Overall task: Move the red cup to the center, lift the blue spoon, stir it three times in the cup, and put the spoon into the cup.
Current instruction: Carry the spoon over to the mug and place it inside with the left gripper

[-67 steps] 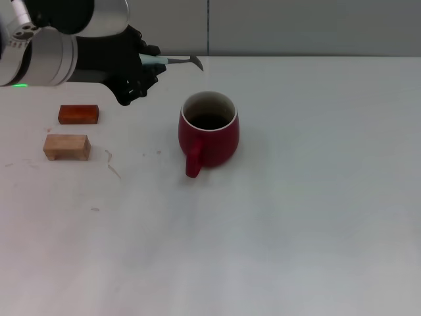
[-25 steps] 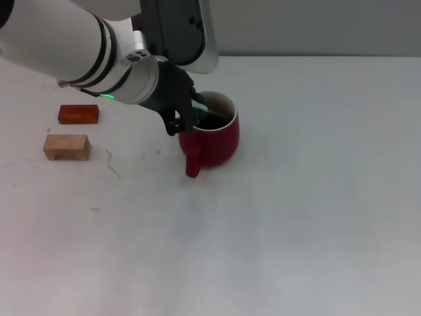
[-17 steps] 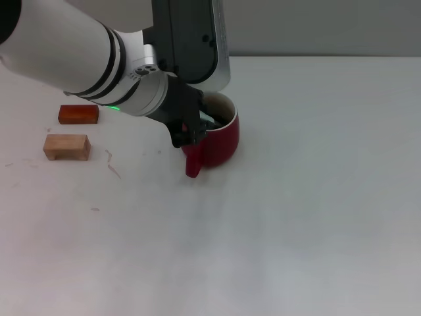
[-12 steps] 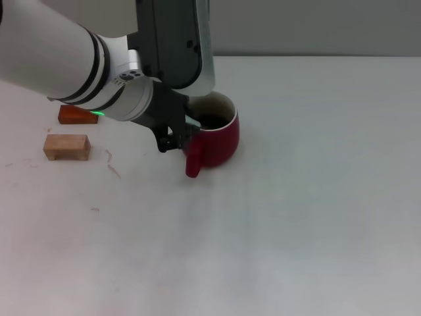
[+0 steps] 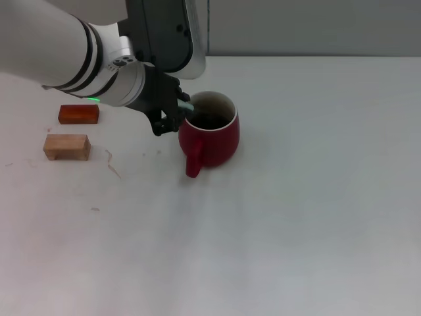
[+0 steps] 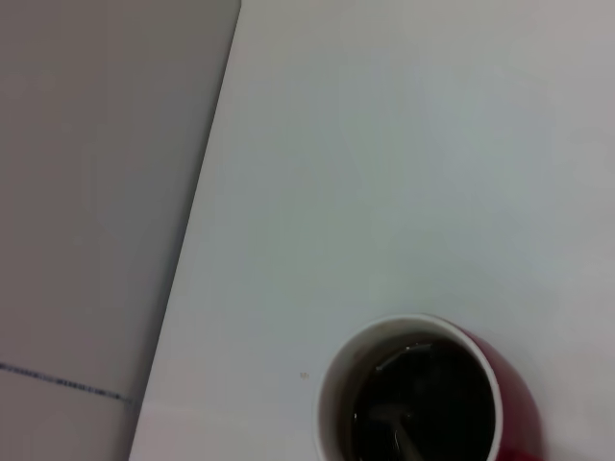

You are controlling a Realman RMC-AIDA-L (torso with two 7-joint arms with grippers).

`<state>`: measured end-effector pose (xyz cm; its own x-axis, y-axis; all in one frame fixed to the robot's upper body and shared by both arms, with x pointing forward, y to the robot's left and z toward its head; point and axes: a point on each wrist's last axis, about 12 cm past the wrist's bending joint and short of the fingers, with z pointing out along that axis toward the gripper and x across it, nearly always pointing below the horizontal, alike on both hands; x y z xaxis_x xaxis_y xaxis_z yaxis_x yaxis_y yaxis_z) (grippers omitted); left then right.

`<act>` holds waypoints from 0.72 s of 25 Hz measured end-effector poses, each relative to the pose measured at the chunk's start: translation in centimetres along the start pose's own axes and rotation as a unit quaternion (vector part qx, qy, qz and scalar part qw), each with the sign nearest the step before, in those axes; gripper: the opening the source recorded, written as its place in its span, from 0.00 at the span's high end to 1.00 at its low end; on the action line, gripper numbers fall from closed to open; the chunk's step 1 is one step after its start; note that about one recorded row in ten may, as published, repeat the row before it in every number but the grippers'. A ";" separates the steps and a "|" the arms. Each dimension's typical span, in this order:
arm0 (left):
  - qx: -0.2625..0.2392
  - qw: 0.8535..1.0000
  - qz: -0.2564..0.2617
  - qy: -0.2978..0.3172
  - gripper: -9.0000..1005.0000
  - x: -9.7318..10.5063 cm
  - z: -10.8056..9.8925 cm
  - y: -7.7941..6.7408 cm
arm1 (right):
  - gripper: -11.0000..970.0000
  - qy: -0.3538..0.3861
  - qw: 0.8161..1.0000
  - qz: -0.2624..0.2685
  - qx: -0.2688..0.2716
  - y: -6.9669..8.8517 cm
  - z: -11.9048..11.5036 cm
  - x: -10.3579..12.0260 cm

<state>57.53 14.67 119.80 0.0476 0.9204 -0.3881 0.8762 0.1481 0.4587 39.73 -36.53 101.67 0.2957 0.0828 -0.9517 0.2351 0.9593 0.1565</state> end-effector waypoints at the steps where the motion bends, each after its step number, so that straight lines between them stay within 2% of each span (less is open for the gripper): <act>1: -0.002 1.000 0.002 -0.003 0.74 -0.2 0.1 0.1 | 0.16 0.000 1.000 0.000 0.000 0.0 0.0 0.0; 10: 0.004 0.999 0.023 -0.030 0.73 -2.4 0.3 -0.1 | 0.16 0.001 1.000 -0.001 0.002 -0.1 -0.2 0.0; 18: 0.017 1.000 0.017 -0.017 0.73 -1.3 -0.3 -1.0 | 0.16 0.000 1.000 -0.001 0.001 0.0 -0.1 0.0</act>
<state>56.50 13.45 120.09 0.0943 0.9119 -0.3995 0.8891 0.1034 0.4459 39.65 -36.55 101.65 0.2947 0.0820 -0.9521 0.2366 0.9590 0.1558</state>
